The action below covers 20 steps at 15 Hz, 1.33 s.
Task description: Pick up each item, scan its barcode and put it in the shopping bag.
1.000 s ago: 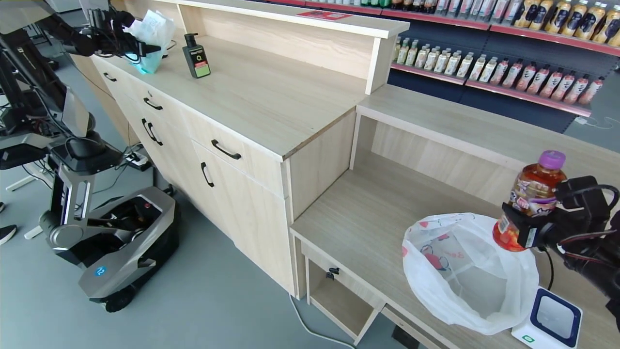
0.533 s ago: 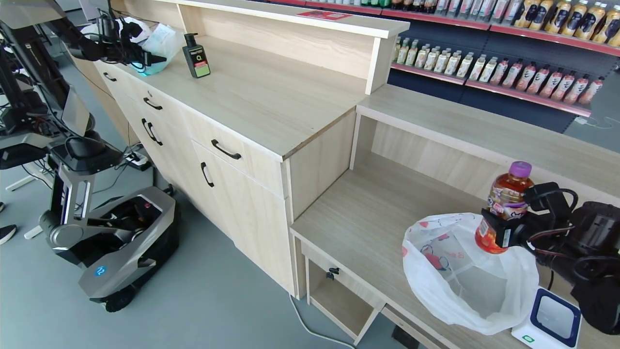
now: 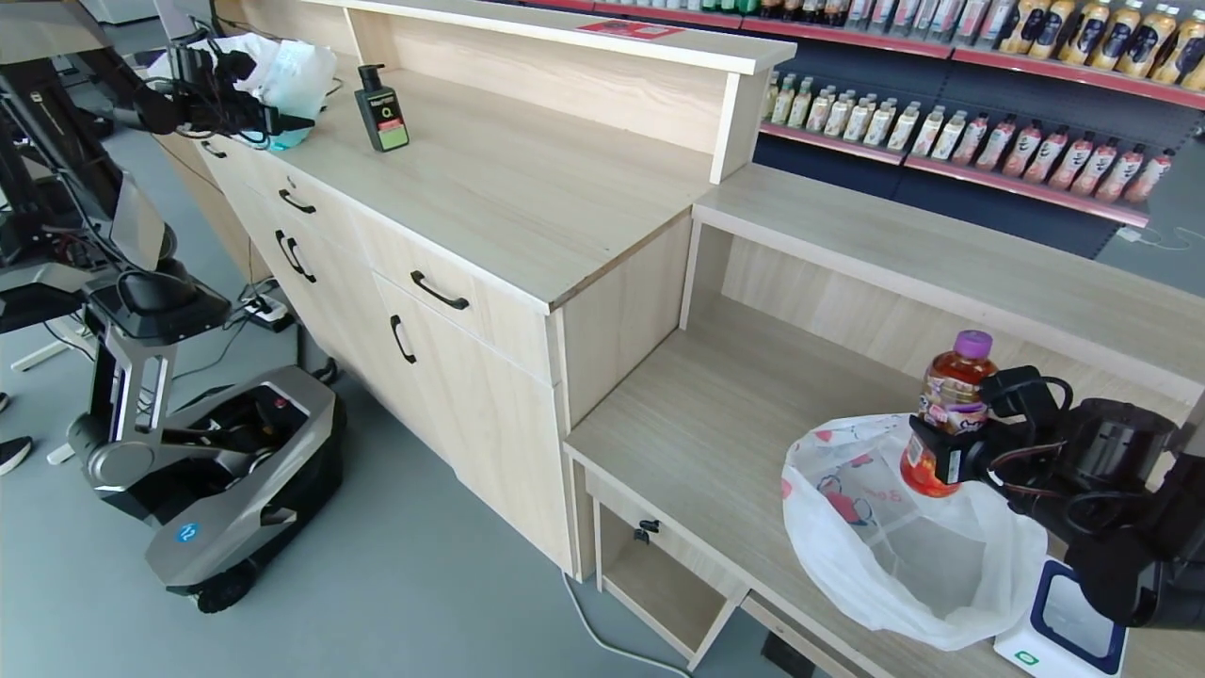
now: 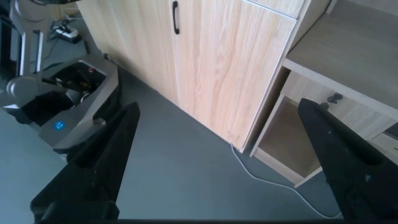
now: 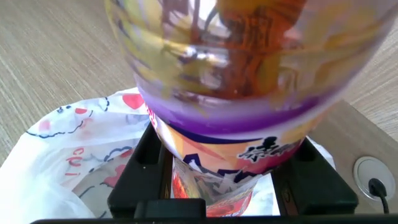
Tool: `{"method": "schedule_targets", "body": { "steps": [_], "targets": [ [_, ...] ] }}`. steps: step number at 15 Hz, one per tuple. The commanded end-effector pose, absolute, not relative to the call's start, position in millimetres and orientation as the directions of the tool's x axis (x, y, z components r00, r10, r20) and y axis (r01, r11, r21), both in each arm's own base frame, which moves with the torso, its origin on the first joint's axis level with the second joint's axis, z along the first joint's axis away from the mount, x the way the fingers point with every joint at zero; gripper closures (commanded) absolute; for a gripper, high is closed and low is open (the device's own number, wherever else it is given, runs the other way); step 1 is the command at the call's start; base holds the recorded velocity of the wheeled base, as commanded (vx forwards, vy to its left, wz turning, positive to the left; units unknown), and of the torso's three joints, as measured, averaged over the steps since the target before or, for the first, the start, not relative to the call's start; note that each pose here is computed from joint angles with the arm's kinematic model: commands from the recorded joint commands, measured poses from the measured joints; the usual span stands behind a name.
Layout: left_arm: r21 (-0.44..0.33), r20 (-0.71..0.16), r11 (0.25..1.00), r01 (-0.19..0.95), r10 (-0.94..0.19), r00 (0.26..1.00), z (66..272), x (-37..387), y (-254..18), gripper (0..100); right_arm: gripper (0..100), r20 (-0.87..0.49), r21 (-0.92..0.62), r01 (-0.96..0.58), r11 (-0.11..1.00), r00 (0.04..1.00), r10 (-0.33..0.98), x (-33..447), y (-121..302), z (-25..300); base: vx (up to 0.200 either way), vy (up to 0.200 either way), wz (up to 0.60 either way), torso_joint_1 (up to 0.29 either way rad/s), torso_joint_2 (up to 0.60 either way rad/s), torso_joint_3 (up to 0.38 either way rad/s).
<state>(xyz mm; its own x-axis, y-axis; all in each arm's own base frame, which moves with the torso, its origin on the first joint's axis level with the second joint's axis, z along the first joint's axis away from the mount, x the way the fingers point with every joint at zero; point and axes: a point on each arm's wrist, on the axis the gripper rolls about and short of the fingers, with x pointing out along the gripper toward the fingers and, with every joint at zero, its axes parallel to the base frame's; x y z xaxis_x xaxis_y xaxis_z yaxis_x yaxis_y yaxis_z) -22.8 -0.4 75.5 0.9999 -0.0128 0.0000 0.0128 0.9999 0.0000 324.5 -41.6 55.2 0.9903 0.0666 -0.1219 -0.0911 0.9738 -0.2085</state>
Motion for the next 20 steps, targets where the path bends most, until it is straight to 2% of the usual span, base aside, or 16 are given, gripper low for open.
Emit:
{"method": "schedule_targets", "body": {
  "steps": [1, 15, 20],
  "targets": [
    [0.002, 0.000, 1.000, 0.012, -0.012, 1.000, 75.5, -22.8, -0.4, 0, 100, -0.142, -0.204, -0.094, 0.974, 0.988, 0.066, 335.1, -44.0, 41.1, 0.000, 0.000, 0.00, 0.000, 0.00, 0.000],
    [0.000, 0.000, 1.000, 0.012, -0.012, 1.000, 75.5, -22.8, -0.4, 0, 100, -0.101, -0.211, -0.148, 0.966, 0.986, 0.129, 393.1, -40.0, 0.2, 0.000, 0.000, 0.00, 0.000, 0.00, 0.000],
    [0.002, 0.000, 1.000, 0.012, -0.012, 1.000, 75.5, -22.8, -0.4, 0, 100, -0.096, -0.211, -0.168, 0.963, 0.984, 0.150, 395.0, -37.4, -0.1, 0.000, 0.000, 0.00, 0.000, 0.00, 0.000]
  ]
}}
